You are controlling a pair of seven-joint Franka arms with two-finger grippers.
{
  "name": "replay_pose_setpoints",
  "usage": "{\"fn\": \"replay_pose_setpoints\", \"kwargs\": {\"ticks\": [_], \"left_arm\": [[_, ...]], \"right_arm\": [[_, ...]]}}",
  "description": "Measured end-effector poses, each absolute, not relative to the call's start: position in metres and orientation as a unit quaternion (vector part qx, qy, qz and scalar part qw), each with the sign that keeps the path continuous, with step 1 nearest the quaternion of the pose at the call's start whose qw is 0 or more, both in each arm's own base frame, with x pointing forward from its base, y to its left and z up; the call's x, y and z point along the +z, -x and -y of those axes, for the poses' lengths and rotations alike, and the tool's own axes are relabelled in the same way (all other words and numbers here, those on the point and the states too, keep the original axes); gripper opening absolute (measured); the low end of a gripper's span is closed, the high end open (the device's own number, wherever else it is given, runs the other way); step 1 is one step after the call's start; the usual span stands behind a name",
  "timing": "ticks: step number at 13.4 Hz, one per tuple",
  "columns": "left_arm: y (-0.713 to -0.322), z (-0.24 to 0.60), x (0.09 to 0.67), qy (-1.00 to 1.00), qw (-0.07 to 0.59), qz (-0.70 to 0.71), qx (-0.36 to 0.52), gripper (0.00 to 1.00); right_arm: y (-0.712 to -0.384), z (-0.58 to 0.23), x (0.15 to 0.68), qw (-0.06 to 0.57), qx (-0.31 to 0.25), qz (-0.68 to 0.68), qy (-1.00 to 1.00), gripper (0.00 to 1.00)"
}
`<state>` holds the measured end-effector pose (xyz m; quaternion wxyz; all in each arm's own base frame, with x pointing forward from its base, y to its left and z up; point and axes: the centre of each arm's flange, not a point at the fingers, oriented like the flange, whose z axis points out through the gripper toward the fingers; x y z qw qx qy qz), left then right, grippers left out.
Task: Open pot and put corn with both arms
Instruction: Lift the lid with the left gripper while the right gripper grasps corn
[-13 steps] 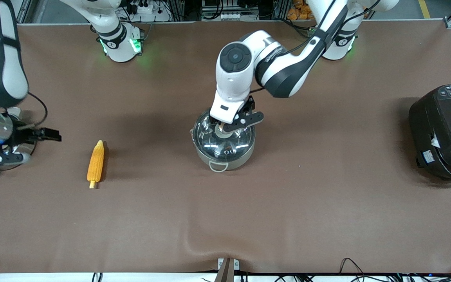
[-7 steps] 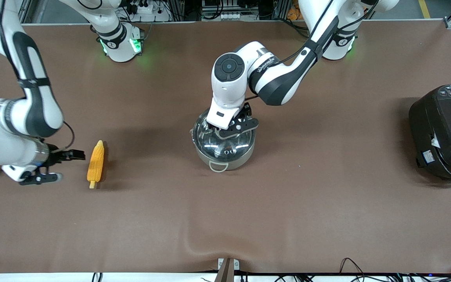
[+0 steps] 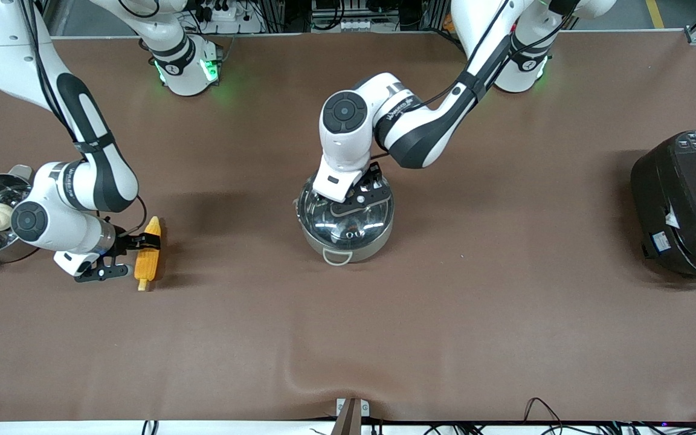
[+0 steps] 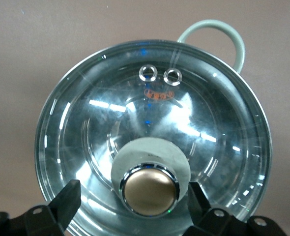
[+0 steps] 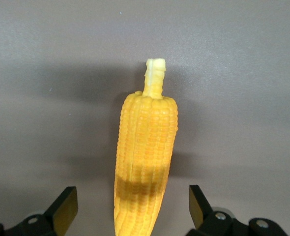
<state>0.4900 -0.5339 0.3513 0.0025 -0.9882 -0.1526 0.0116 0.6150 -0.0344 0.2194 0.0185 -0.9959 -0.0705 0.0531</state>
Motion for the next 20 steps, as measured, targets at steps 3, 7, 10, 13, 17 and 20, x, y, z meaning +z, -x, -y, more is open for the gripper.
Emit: {"fn": "replay_pose_setpoints", "kwargs": {"ticks": [3, 7, 10, 13, 17, 20], "left_arm": [[-0.491, 0.533, 0.351, 0.988, 0.005, 0.152, 0.008, 0.9], [-0.492, 0.534, 0.35, 0.988, 0.002, 0.152, 0.007, 0.78], [-0.492, 0.538, 0.353, 0.989, -0.007, 0.15, 0.003, 0.59], [-0.493, 0.539, 0.354, 0.988, -0.009, 0.151, 0.002, 0.5], [-0.509, 0.511, 0.403, 0.985, 0.004, 0.175, -0.002, 0.5], [-0.528, 0.442, 0.484, 0.976, 0.026, 0.214, -0.007, 0.5]], "right_arm": [[-0.616, 0.034, 0.202, 0.019, 0.044, 0.07, 0.996, 1.0], [-0.615, 0.037, 0.187, 0.019, 0.044, 0.067, 0.997, 1.0], [-0.614, 0.039, 0.186, 0.019, 0.042, 0.066, 0.997, 0.69], [-0.614, 0.041, 0.187, 0.019, 0.041, 0.064, 0.997, 0.45], [-0.619, 0.037, 0.198, 0.017, 0.031, 0.068, 0.997, 0.45], [-0.628, 0.015, 0.231, 0.018, 0.04, 0.086, 0.995, 0.39]]}}
